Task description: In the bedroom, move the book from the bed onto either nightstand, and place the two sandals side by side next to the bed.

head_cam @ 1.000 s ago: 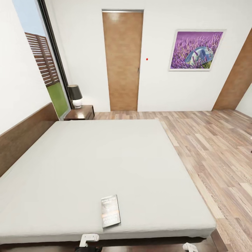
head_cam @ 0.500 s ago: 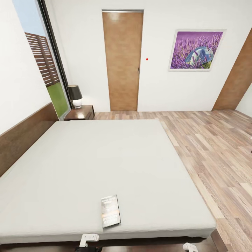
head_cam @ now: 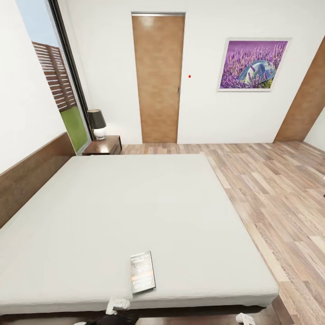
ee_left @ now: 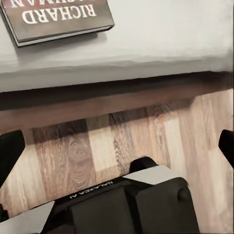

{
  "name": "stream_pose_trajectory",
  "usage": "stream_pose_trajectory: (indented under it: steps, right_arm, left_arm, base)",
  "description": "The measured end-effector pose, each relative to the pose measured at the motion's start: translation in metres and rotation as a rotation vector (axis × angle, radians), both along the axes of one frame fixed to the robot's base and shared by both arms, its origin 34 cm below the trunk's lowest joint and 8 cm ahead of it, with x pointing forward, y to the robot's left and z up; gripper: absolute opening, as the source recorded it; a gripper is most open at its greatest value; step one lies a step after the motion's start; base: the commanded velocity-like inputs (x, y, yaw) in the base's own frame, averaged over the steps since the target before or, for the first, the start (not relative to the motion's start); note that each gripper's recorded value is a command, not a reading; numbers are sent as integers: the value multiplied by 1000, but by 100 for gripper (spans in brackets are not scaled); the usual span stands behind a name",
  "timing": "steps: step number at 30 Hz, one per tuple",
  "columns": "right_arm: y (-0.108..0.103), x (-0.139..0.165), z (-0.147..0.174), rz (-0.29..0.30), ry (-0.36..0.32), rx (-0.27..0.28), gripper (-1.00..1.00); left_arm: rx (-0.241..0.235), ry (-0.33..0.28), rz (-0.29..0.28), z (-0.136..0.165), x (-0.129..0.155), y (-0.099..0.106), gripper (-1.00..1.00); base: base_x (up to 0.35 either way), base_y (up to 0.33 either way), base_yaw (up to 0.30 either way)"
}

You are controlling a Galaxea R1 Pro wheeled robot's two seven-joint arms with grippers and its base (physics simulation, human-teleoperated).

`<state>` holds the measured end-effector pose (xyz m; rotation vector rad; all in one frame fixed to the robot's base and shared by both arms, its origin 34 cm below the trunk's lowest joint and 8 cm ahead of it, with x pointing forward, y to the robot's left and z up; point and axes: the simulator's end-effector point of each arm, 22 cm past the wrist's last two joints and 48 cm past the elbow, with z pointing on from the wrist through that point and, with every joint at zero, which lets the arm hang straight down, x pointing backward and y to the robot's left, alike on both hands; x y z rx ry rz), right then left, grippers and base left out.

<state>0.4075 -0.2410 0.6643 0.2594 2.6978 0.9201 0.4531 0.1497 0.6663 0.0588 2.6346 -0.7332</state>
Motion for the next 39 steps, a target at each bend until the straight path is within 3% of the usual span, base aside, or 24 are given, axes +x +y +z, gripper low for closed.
stream_pose_trajectory:
  steps: [6,7,8,11,14,16,18,21,22,24,25,27,29,34,39]
  right_arm:
    - [0,0,0,0,0,0,100]
    - [0,0,0,0,0,0,100]
    - [0,0,0,0,0,0,100]
    - [0,0,0,0,0,0,100]
    - [0,0,0,0,0,0,100]
    - [0,0,0,0,1,0,100]
    - [0,0,0,0,0,0,100]
    - [0,0,0,0,1,1,100]
    - [0,0,0,0,1,1,100]
    - [0,-1,0,0,1,1,100]
    - [0,-1,0,-1,2,2,100]
    - [0,-1,0,-1,2,2,100]
    - [0,0,0,-1,2,2,100]
    - [1,-1,0,-1,4,3,100]
    - [1,-3,-2,0,10,7,100]
  left_arm:
    - [-103,-11,-43,42,41,-12,100]
    - [-136,-22,-40,67,66,-18,100]
    - [-171,-84,-38,106,100,-24,100]
    - [-275,-203,-30,206,165,-41,100]
    - [-280,-296,-12,265,217,-38,100]
    - [-260,-334,19,285,241,-34,100]
    - [-210,-360,83,299,269,-25,100]
    - [-37,-358,248,298,303,-5,100]
    - [-5,-355,279,294,306,-1,100]
    - [98,-364,393,284,315,16,100]
    - [125,-371,446,279,318,21,100]
    - [142,-352,513,262,317,24,100]
    - [138,-310,540,242,310,22,100]
    - [147,-215,549,201,291,20,100]
    - [154,-179,536,190,284,16,100]
  base:
    - [0,0,0]
    - [0,0,0]
    - [0,0,0]
    - [0,0,0]
    - [0,0,0]
    - [0,0,0]
    - [0,0,0]
    - [0,0,0]
    - [0,0,0]
    - [0,0,0]
    - [0,0,0]
    - [0,0,0]
    - [0,0,0]
    - [0,0,0]
    - [0,0,0]
